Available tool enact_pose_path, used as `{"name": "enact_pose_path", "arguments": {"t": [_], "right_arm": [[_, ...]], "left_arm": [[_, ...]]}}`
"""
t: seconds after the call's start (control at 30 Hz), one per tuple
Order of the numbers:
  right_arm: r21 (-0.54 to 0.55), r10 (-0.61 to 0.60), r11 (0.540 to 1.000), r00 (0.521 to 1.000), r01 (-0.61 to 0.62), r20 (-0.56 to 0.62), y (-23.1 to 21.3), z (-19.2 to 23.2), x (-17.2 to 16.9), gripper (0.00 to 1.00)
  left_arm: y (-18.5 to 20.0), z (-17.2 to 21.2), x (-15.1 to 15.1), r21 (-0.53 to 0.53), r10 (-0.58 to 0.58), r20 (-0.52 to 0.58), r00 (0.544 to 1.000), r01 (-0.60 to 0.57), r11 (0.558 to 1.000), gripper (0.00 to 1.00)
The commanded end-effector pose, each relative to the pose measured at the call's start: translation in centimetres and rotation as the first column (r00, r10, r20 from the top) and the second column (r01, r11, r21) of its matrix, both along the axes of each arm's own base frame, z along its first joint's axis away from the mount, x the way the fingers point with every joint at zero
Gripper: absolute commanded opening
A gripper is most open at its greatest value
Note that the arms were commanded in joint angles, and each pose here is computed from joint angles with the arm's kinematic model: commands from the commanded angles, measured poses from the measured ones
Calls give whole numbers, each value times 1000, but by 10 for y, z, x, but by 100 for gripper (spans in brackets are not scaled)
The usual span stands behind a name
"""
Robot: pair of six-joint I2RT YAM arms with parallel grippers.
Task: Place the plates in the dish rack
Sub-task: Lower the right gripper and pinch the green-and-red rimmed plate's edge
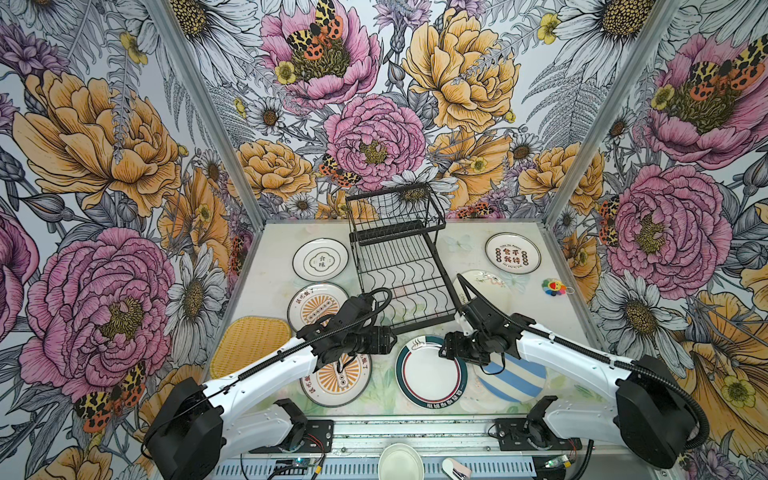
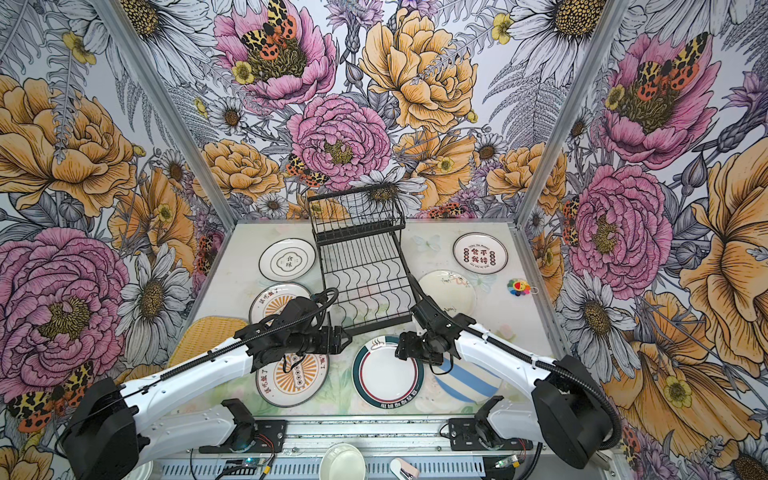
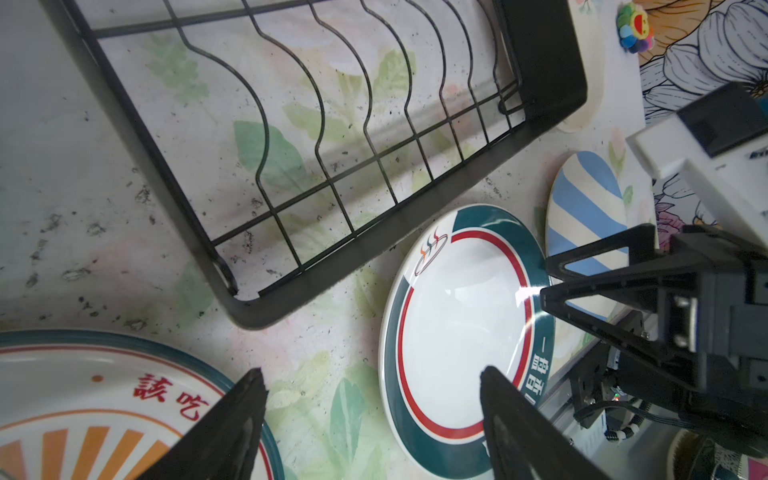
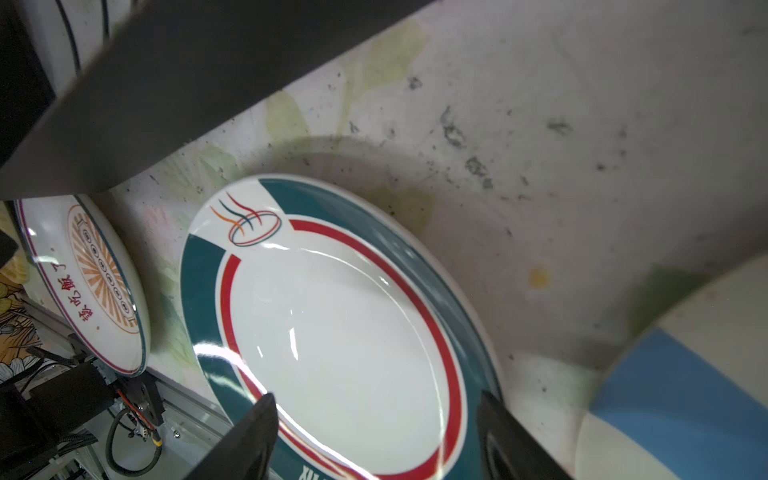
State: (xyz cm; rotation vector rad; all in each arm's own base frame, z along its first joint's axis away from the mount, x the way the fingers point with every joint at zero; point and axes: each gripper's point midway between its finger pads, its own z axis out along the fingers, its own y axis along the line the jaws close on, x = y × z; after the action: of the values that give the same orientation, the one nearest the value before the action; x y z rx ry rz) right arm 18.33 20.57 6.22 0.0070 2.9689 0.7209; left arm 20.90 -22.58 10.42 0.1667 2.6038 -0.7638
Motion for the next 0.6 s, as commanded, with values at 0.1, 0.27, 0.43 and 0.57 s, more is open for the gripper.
{"name": "enact_pose_path", "arguments": {"t": [0.1, 0.27, 0.43, 0.57], "right_arm": [[52, 13, 999, 998, -17, 65, 5, 14, 5, 75], [142, -45, 989, 993, 29, 109, -9, 37, -17, 74], [143, -93, 986, 996, 90, 15, -25, 17, -50, 71], [111, -101, 989, 995, 101, -1, -32, 2, -56, 71]], "left_arm": [[2, -4, -16, -16, -9, -43, 999, 8, 1000, 81], [6, -6, -21, -21, 0, -47, 999, -1, 1000, 82], [4, -7, -21, -19, -10, -47, 999, 9, 1000, 82], [2, -6, -22, -18, -30, -47, 998, 29, 999, 82]]}}
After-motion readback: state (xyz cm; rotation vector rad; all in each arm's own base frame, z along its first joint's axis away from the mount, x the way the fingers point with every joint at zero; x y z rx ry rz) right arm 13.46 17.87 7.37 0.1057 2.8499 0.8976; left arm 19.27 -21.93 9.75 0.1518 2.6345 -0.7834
